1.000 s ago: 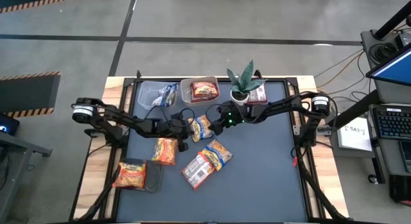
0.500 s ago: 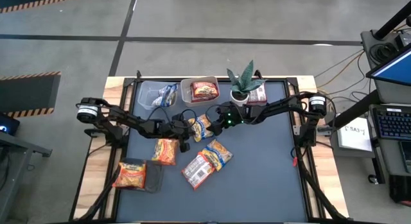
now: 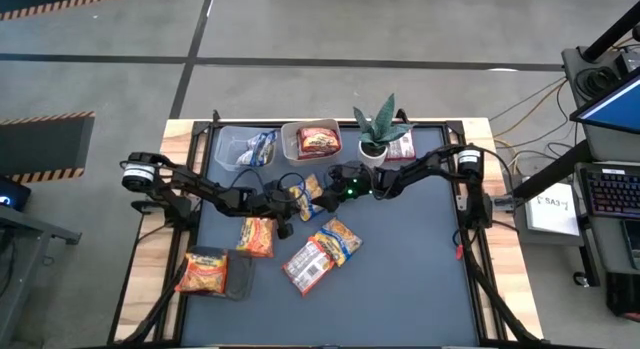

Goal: Sort Maruchan noodles
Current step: Put the noodle pack into the transparent bin

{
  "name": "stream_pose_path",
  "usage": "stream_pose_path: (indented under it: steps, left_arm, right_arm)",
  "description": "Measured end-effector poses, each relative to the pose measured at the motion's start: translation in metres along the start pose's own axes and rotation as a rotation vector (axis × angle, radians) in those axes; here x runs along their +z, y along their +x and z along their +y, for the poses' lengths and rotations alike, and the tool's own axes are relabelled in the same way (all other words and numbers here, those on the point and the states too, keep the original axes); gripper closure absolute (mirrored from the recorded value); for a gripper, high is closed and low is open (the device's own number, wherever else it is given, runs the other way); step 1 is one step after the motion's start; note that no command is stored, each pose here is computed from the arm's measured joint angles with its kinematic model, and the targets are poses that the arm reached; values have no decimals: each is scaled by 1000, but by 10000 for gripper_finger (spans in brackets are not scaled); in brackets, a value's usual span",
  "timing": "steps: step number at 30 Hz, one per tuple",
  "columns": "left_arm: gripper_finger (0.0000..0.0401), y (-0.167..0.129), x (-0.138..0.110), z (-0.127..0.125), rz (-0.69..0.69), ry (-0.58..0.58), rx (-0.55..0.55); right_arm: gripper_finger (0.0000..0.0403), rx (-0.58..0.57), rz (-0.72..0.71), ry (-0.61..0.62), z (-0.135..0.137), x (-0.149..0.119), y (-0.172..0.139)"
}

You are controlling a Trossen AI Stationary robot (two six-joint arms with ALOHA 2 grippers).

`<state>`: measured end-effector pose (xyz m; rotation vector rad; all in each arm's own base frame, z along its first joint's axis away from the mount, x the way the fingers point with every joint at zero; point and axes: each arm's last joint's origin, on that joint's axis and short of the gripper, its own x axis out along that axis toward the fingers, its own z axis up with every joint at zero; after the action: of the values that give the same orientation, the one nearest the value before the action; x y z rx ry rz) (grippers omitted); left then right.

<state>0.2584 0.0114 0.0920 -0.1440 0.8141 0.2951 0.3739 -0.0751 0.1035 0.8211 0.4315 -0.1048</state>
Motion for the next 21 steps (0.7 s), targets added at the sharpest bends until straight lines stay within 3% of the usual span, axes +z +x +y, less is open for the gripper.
stream_pose_path:
  steps: [7,21]
  left_arm:
    - [401,0,2,-1,-13,1,-2]
    - [401,0,4,-1,-39,-1,-8]
  right_arm:
    - [75,14,-3,9,0,0,1]
    - [204,15,2,46,0,0,1]
